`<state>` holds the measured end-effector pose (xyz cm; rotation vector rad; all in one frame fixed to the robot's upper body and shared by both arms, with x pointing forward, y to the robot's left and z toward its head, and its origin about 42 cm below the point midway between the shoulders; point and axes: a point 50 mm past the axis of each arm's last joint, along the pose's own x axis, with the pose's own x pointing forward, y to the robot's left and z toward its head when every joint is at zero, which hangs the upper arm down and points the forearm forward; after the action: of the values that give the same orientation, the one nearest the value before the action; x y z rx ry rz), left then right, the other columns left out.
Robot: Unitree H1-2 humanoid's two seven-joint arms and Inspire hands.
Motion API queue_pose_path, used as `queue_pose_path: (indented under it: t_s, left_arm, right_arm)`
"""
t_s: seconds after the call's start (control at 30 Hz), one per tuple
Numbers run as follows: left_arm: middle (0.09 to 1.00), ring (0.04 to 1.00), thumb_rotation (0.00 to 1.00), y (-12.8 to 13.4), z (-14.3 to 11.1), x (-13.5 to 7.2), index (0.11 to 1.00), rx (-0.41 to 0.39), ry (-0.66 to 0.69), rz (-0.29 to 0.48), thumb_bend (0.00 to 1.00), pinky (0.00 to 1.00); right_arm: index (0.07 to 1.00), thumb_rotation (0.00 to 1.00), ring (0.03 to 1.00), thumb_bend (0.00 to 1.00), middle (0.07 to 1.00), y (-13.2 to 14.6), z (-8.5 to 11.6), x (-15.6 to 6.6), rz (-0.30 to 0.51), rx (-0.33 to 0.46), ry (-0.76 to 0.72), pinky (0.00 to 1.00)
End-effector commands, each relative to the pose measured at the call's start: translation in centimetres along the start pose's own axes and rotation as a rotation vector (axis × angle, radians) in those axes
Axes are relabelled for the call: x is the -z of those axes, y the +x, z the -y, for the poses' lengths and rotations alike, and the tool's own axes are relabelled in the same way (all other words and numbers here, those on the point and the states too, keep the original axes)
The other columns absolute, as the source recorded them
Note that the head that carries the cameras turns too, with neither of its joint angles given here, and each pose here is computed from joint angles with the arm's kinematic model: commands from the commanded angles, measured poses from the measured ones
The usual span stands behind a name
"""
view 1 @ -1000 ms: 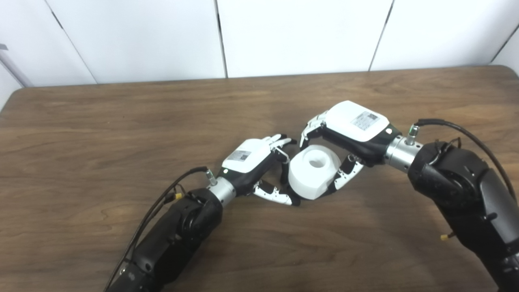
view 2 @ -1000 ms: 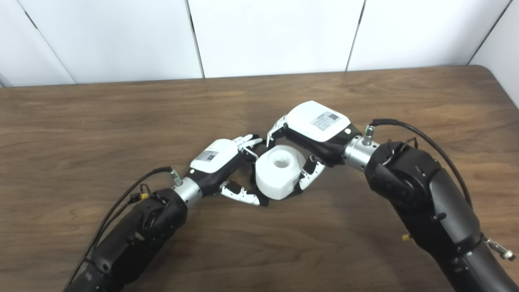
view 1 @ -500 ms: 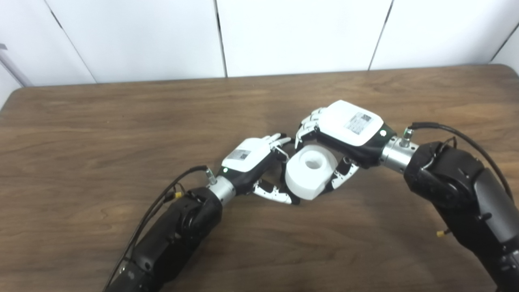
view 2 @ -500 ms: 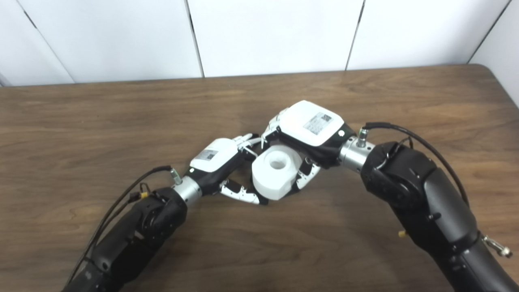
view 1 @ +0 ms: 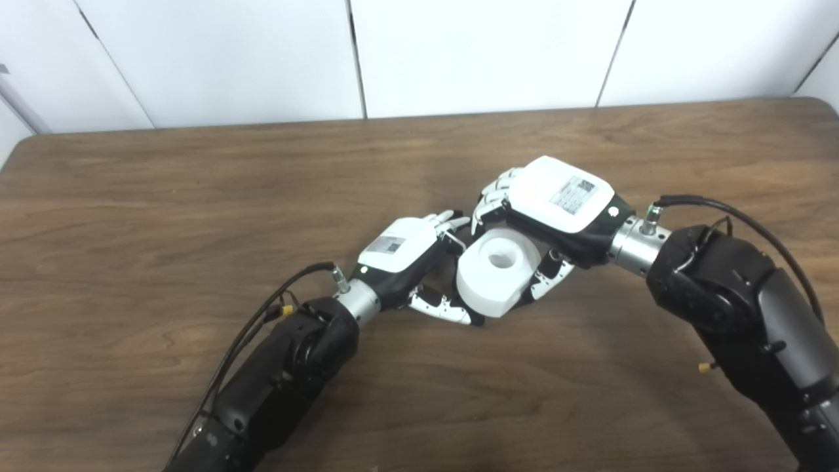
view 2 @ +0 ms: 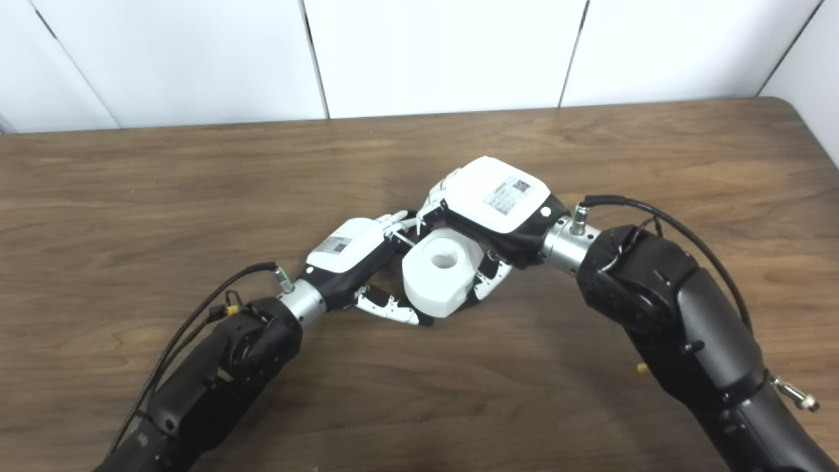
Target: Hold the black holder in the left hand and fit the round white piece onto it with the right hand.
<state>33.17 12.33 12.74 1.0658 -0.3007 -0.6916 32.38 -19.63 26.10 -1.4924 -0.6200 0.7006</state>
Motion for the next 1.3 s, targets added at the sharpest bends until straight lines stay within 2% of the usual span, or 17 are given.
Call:
queue_pose_path:
  t_s: [0.0, 0.13, 0.33, 0.53, 0.67, 0.97, 1.27]
  left_arm:
    - [0.927, 0.971, 0.07, -2.5, 4.1, 2.4, 0.483, 0.209, -0.014, -0.128, 0.52, 0.92]
    - [0.928, 0.971, 0.07, -2.5, 4.1, 2.6, 0.483, 0.211, -0.016, -0.129, 0.52, 0.92]
    - [0.928, 0.970, 0.07, -2.7, 4.2, 2.7, 0.484, 0.212, -0.012, -0.129, 0.52, 0.91]
    - [0.927, 0.968, 0.07, -2.9, 4.2, 2.8, 0.484, 0.211, -0.023, -0.129, 0.52, 0.92]
    - [0.929, 0.970, 0.07, -2.9, 4.2, 2.8, 0.484, 0.210, -0.023, -0.127, 0.52, 0.92]
    - [0.927, 0.968, 0.07, -2.9, 4.1, 2.8, 0.484, 0.212, -0.020, -0.127, 0.52, 0.90]
    - [0.925, 0.969, 0.07, -2.9, 4.0, 2.9, 0.484, 0.208, -0.029, -0.130, 0.52, 0.92]
  right_arm:
    - [0.481, 0.14, 0.777, 0.53, 0.691, 0.3, 0.8, -0.3, 0.033, 0.033, -0.012, 0.78]
    - [0.480, 0.14, 0.785, 0.53, 0.690, 0.2, 2.1, 0.0, 0.024, 0.064, -0.009, 0.84]
    - [0.481, 0.14, 0.795, 0.52, 0.701, 0.2, 3.9, 0.1, 0.023, 0.093, -0.041, 0.82]
    - [0.480, 0.14, 0.788, 0.52, 0.692, 0.2, 4.8, 0.1, 0.017, 0.130, -0.048, 0.80]
    - [0.480, 0.14, 0.778, 0.52, 0.687, 0.1, 4.9, 0.2, 0.017, 0.133, -0.051, 0.77]
    - [0.480, 0.14, 0.778, 0.52, 0.688, -0.1, 4.3, 0.2, 0.001, 0.102, -0.041, 0.81]
    - [0.480, 0.14, 0.779, 0.53, 0.688, 0.0, 3.8, 0.4, -0.003, 0.078, -0.051, 0.79]
